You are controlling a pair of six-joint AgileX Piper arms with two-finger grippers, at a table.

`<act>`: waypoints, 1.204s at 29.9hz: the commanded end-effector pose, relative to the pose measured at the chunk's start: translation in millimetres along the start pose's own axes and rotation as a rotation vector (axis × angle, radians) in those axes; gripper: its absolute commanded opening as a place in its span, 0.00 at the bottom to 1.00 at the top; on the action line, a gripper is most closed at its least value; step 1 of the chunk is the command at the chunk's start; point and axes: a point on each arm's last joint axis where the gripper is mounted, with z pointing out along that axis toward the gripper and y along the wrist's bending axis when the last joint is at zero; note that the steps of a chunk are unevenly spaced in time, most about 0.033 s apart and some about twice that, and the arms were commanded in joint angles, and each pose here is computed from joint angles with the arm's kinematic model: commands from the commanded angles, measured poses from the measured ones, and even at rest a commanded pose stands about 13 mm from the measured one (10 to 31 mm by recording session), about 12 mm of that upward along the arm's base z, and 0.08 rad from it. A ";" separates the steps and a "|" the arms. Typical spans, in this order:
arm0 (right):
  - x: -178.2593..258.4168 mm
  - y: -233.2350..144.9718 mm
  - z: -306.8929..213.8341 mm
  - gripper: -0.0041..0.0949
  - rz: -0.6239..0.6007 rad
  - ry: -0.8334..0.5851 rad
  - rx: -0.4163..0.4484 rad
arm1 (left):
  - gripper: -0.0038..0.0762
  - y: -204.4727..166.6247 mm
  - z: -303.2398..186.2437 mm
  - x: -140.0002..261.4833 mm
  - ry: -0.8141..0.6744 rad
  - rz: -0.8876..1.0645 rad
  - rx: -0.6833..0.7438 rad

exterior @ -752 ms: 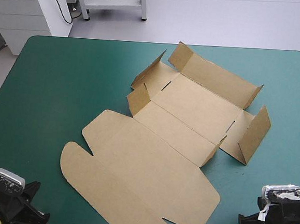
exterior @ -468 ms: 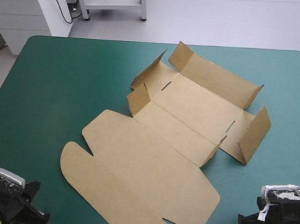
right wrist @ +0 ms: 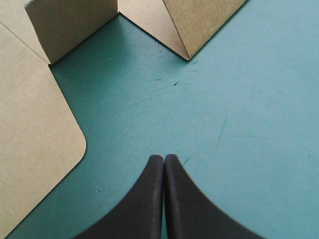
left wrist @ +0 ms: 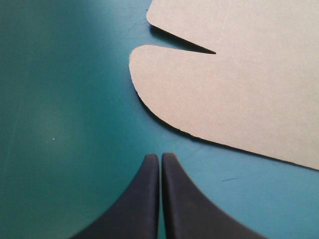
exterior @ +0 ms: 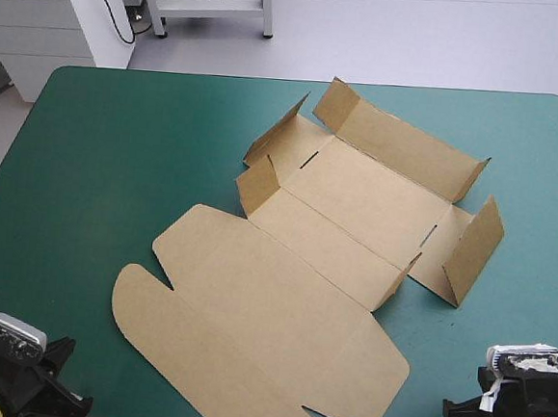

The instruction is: Fold the box

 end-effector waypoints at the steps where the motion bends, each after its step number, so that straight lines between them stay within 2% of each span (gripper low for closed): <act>1: -14.4 0.8 -10.4 0.02 0.000 -0.077 -0.002 | 0.04 0.6 -3.2 -11.0 -0.063 -0.005 0.003; 6: -33.2 2.0 -31.3 0.02 -0.009 -0.146 0.005 | 0.04 0.6 -3.2 -11.0 -0.063 -0.003 0.003; 10: -54.7 1.1 -37.5 0.02 0.005 -0.115 -0.013 | 0.04 0.6 -3.2 -11.0 -0.063 -0.003 0.003; 20: -119.0 1.1 -21.5 0.02 0.079 0.002 -0.169 | 0.04 0.6 -3.2 -11.0 -0.063 -0.003 0.003; 24: -137.4 -1.2 -10.6 0.03 0.103 0.033 -0.199 | 0.04 0.6 -3.2 -11.0 -0.063 -0.003 0.003; 28: -152.3 -1.9 3.9 0.03 0.207 0.085 -0.249 | 0.04 0.6 -3.2 -11.0 -0.063 -0.003 0.003; 32: -162.3 0.9 23.7 0.03 0.304 0.150 -0.342 | 0.04 0.6 -3.2 -11.0 -0.063 -0.003 0.003; 34: -165.8 1.9 34.1 0.07 0.361 0.185 -0.382 | 0.04 0.6 -3.2 -11.0 -0.063 -0.003 0.003; 36: -168.4 1.1 46.0 0.15 0.426 0.226 -0.399 | 0.04 0.6 -3.2 -11.0 -0.063 -0.003 0.003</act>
